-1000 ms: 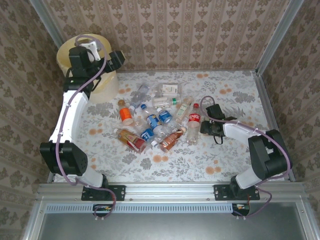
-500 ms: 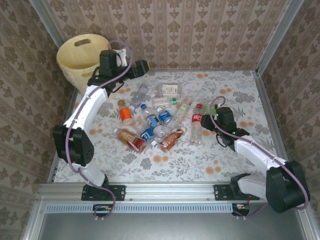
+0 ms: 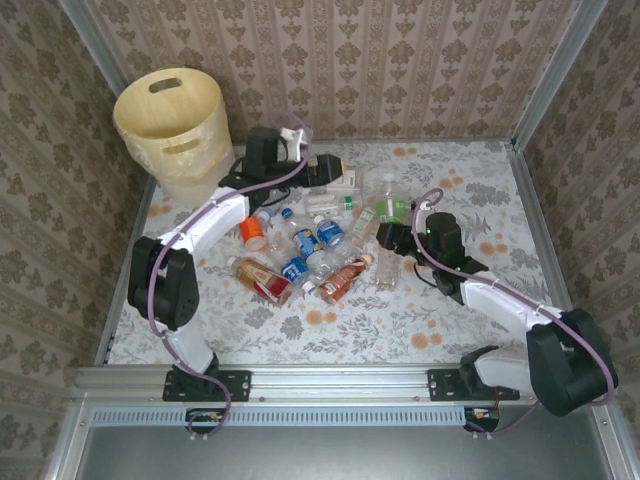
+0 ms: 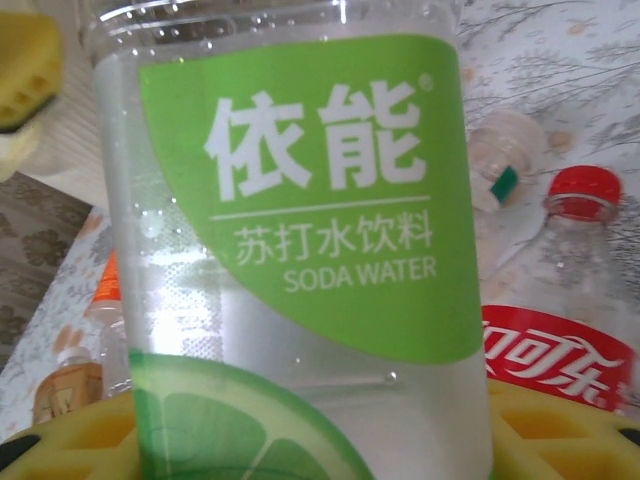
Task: Put the plastic bottles in the bin
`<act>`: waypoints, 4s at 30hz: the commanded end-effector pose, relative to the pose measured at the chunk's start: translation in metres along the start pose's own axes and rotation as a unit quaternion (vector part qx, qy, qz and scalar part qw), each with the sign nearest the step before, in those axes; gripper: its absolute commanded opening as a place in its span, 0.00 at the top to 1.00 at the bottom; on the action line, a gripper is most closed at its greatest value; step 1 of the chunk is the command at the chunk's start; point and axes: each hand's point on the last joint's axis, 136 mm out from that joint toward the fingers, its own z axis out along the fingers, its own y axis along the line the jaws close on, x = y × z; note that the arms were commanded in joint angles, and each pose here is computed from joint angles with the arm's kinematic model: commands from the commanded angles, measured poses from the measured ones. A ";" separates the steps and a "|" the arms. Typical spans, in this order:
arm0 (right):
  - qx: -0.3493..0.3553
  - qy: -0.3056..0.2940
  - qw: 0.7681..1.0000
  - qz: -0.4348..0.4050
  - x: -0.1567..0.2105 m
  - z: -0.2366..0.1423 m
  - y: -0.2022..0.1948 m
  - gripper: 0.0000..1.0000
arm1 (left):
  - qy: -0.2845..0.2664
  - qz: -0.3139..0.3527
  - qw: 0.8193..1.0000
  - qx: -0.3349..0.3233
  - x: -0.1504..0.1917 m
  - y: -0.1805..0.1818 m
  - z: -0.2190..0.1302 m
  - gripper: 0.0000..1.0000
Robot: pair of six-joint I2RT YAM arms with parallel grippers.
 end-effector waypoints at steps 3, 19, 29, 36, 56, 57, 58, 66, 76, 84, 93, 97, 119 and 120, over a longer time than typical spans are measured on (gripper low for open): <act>-0.083 -0.029 0.996 -0.002 -0.016 0.009 0.040 0.54 | -0.002 0.022 0.998 0.059 0.010 -0.046 0.006 0.00; -0.140 -0.040 0.989 -0.033 -0.028 0.025 0.084 0.53 | 0.047 0.029 0.998 -0.024 0.054 -0.038 0.038 0.03; -0.158 -0.030 0.986 -0.054 -0.021 0.031 0.095 0.51 | 0.052 0.018 0.998 -0.007 0.057 -0.041 0.044 0.29; -0.171 -0.029 0.983 -0.057 -0.020 0.027 0.100 0.31 | 0.039 0.008 0.999 0.004 0.052 -0.041 0.044 0.35; -0.063 -0.077 0.988 -0.118 -0.035 -0.015 0.069 0.00 | -0.045 0.013 0.990 -0.132 -0.001 0.017 -0.004 0.39; -0.047 -0.084 0.989 -0.113 -0.037 -0.015 0.062 0.00 | -0.049 0.020 0.989 -0.138 -0.005 0.017 -0.007 0.39; -0.027 -0.092 0.990 -0.105 -0.038 -0.016 0.054 0.00 | -0.053 0.029 0.987 -0.149 -0.009 0.019 -0.012 0.39; 0.076 -0.119 0.990 -0.021 -0.040 -0.018 0.000 0.00 | -0.105 0.118 0.948 -0.275 -0.049 0.029 -0.060 0.39; 0.095 -0.125 0.987 0.017 -0.043 -0.022 -0.016 0.00 | -0.184 0.196 0.882 -0.387 -0.127 0.039 -0.135 0.39; 0.100 -0.127 0.987 0.022 -0.044 -0.027 -0.021 0.00 | -0.245 0.230 0.831 -0.443 -0.188 0.039 -0.198 0.38; 0.103 -0.129 0.986 0.027 -0.043 -0.031 -0.025 0.00 | -0.277 0.232 0.781 -0.509 -0.231 0.076 -0.265 0.37; 0.105 -0.127 0.986 0.027 -0.042 -0.032 -0.026 0.00 | -0.266 0.233 0.760 -0.545 -0.244 0.109 -0.289 0.36; 0.113 -0.123 0.985 0.032 -0.041 -0.035 -0.030 0.00 | -0.204 0.111 0.709 -0.666 -0.223 0.253 -0.365 0.38; 0.113 -0.122 0.986 0.032 -0.040 -0.035 -0.030 0.00 | -0.203 0.107 0.704 -0.672 -0.223 0.256 -0.367 0.38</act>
